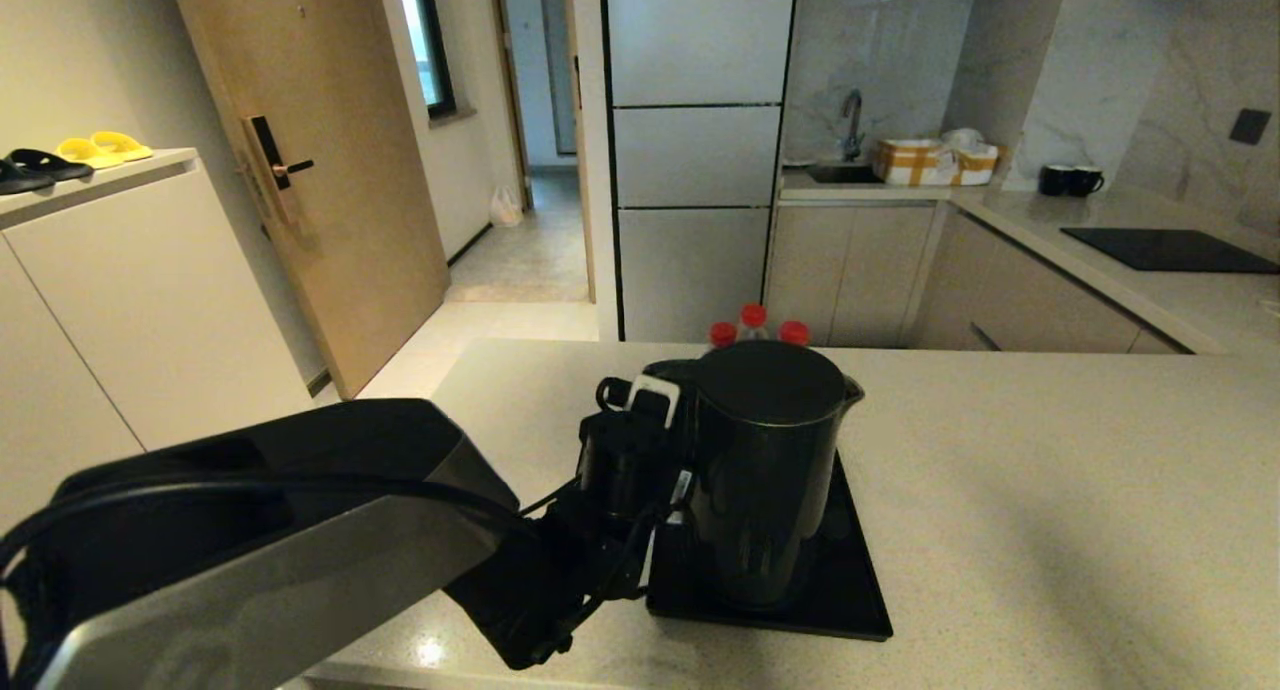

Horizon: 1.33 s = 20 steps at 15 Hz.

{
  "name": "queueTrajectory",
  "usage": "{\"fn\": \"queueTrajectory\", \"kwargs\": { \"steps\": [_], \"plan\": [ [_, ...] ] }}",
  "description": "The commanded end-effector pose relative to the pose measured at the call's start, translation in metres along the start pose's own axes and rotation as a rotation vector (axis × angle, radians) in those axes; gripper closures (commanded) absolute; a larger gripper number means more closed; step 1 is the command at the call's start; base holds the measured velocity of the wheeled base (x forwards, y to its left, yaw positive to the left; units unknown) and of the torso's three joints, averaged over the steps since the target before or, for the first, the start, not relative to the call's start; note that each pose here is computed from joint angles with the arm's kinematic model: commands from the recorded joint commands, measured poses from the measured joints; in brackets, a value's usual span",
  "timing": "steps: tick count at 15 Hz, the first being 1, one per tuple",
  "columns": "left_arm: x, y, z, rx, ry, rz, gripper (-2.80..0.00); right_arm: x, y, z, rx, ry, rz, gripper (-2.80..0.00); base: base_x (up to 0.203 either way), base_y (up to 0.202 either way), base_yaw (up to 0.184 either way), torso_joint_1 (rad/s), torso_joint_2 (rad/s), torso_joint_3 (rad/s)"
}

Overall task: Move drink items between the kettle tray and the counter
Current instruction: Return the kettle to its original position

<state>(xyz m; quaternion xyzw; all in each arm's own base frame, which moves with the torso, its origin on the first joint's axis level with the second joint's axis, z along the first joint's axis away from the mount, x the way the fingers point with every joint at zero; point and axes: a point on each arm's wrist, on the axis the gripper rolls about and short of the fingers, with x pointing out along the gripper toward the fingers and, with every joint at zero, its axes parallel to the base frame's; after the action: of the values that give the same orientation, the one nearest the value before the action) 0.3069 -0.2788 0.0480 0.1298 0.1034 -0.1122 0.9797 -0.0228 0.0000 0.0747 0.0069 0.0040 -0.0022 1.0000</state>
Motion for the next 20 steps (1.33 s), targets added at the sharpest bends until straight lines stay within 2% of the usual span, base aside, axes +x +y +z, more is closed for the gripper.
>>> {"fn": "queueTrajectory", "kwargs": {
  "steps": [1, 6, 14, 17, 20],
  "plan": [
    [0.003, 0.001, -0.004, 0.005, 0.038, 0.001, 0.0, 0.0, 0.0, 0.0, 0.0, 0.0, 0.0, 0.0, 0.0, 0.0, 0.0, 0.0, 0.0, 0.0],
    [0.008, 0.003, -0.007, 0.017, 0.066, 0.007, 0.0, 0.0, 0.0, 0.0, 0.0, 0.0, 0.0, 0.0, 0.0, 0.0, 0.0, 0.0, 0.0, 0.0],
    [0.007, 0.013, 0.005, 0.047, 0.042, 0.031, 0.0, 0.0, 0.0, 0.0, 0.0, 0.0, 0.0, 0.0, 0.0, 0.0, 0.0, 0.0, 0.0, 0.0],
    [-0.002, 0.004, -0.011, 0.073, 0.079, 0.003, 0.0, 0.0, 0.0, 0.0, 0.0, 0.0, 0.001, 0.0, 0.0, 0.0, 0.0, 0.0, 0.0, 0.0],
    [-0.017, -0.01, -0.012, 0.086, 0.055, -0.037, 0.0, 0.0, 0.0, 0.0, 0.0, 0.0, 0.0, 0.0, 0.0, 0.0, 0.0, 0.0, 0.0, 0.0]
  ]
}}
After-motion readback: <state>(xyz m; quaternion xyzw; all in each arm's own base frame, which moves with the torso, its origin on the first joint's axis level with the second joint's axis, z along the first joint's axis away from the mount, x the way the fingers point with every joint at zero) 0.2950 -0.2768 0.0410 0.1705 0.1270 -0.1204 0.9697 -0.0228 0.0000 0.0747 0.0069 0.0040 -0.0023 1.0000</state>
